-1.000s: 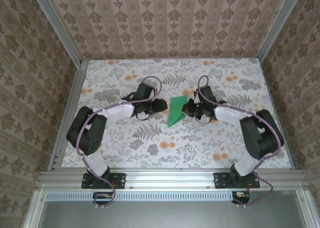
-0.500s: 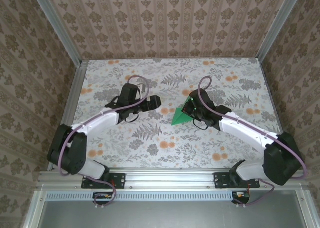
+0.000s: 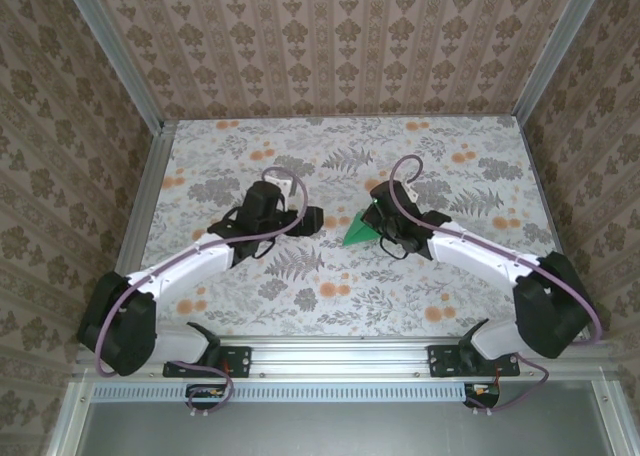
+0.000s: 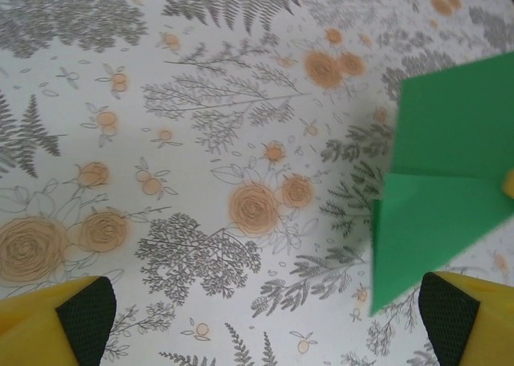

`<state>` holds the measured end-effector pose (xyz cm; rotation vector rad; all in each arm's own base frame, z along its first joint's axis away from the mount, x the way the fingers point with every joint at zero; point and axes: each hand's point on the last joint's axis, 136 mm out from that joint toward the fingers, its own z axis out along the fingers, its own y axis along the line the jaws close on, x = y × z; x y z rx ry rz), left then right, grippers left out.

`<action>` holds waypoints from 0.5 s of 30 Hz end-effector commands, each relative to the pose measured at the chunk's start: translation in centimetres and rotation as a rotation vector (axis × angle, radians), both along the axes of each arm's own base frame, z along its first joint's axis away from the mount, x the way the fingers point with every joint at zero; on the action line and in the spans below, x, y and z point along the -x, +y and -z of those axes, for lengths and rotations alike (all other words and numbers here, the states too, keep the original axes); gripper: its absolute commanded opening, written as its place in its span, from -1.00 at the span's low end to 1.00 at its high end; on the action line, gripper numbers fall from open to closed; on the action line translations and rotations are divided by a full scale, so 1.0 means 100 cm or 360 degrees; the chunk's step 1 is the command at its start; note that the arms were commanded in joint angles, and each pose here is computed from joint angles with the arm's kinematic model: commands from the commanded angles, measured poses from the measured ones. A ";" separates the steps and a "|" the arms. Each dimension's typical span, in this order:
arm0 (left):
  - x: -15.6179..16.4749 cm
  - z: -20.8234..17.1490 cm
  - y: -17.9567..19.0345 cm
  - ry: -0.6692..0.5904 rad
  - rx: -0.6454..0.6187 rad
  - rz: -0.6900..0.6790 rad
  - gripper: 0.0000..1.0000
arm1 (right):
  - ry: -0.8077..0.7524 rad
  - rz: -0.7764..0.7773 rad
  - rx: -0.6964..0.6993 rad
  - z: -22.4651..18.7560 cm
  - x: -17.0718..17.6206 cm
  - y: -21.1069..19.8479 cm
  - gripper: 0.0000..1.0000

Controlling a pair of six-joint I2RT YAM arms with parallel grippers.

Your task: Fold a paper plane with a square sheet of paper (pick it up from the middle)

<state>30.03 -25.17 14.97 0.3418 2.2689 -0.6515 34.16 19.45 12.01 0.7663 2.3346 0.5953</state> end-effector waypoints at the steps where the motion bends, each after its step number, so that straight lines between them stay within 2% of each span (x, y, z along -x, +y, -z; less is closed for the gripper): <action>1: -0.002 -0.002 -0.008 -0.0102 -0.0143 0.0073 1.00 | 0.0076 0.0023 -0.0170 0.024 -0.003 0.010 -1.00; 4: 0.002 0.002 -0.019 -0.0027 -0.0156 0.0144 1.00 | 0.0123 0.0041 -0.0266 0.040 -0.004 0.013 -1.00; 10: 0.007 0.022 -0.048 -0.0107 -0.0181 0.0259 1.00 | 0.0196 0.0066 -0.0317 0.054 0.004 0.010 -1.00; 15: 0.027 0.039 -0.080 -0.0262 -0.0225 0.0489 0.83 | 0.0250 0.0089 -0.0344 0.057 0.011 0.005 -1.00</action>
